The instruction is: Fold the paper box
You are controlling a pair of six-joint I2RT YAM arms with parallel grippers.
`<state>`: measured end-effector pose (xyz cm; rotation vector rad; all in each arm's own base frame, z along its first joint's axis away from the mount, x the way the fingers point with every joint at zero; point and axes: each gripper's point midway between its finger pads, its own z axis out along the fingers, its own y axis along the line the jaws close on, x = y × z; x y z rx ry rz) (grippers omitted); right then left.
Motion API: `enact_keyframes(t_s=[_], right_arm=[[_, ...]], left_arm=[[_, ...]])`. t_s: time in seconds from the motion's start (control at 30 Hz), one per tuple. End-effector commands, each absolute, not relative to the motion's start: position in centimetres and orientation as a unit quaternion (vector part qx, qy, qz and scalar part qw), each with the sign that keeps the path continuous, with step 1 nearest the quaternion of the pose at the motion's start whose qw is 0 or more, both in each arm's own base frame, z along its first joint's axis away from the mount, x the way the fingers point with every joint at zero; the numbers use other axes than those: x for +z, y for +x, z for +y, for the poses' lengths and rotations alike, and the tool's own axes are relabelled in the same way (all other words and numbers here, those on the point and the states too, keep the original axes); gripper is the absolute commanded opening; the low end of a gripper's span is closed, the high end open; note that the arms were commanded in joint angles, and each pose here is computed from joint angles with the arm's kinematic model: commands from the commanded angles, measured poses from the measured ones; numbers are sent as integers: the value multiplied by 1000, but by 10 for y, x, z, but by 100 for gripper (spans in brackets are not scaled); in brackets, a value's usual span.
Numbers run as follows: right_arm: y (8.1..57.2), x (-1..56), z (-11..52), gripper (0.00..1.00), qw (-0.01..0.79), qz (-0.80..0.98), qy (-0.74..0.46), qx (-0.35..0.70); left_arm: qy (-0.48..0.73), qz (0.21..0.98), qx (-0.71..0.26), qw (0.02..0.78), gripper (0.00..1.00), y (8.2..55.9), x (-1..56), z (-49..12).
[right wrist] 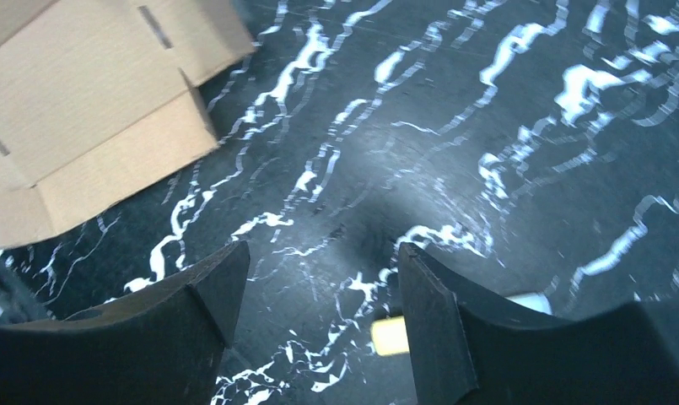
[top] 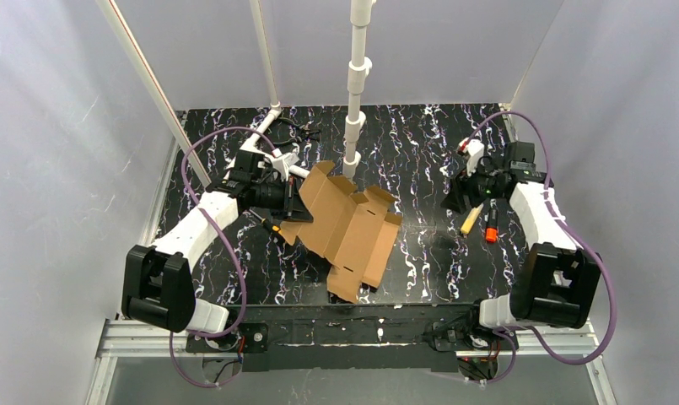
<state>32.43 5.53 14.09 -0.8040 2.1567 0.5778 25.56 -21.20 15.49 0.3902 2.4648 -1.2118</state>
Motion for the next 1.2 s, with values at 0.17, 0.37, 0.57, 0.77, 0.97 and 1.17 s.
enact_keyframes(t_s=[0.17,0.37,0.57,0.77,0.97,1.17], right_arm=[[314,156,179,81,363,709,-491,352],[346,119,215,81,323,738,-506,308],[339,109,223,64,307,728,-519,325],[334,101,222,32,325,730,-521,298],[341,128,221,3,372,726,-506,280],[312,159,236,1,381,682,-517,350]], left_arm=[[175,858,-445,188,0,242,155,-217],[188,849,-453,196,0,242,157,-220],[193,848,-448,207,0,243,156,-219],[191,850,-445,206,0,244,154,-219],[189,852,-442,206,0,245,152,-218],[187,854,-439,208,0,247,151,-218]])
